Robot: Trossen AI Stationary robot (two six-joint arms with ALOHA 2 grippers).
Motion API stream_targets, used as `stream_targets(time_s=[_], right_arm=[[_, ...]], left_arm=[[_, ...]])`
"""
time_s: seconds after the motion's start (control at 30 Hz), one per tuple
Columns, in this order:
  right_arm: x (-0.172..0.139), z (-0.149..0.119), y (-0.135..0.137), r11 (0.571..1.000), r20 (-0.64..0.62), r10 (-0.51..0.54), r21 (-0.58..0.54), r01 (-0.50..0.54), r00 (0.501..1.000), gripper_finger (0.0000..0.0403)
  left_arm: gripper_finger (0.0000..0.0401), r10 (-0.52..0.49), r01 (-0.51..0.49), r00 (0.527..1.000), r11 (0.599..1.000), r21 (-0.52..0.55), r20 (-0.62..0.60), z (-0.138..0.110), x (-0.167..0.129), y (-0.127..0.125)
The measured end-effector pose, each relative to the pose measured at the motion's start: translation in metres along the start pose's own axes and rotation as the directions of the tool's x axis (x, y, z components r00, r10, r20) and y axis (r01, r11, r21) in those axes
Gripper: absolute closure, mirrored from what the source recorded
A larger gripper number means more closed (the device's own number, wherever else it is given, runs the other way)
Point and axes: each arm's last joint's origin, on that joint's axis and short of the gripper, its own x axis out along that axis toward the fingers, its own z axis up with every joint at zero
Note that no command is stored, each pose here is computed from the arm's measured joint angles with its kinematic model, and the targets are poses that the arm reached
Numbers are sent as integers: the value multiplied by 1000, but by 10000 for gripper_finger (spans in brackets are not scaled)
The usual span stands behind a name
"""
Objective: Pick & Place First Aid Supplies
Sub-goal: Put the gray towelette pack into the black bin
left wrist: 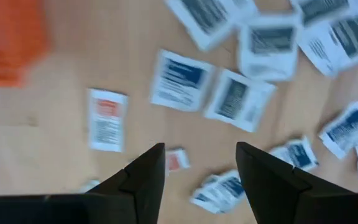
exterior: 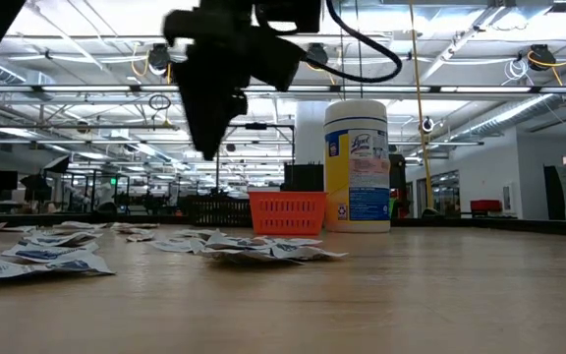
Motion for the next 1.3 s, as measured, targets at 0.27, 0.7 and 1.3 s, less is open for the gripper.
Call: stream_targets(time_s=[0.27,0.7,1.3], right_arm=[[-2,0,11,1000,10,26,-16,-26,1000,252],[-4,0,20,996,18,49,68,-50,999,252],[17,-8,10,953,-49,31,303,-15,998,252]], left_arm=[[207,1,-1,1000,1000,29,-1,-19,30,-48],[201,-72,94,988,982,-162,137,-87,36,-68],[181,-161,313,908,876,-368,387,-161,30,-90]])
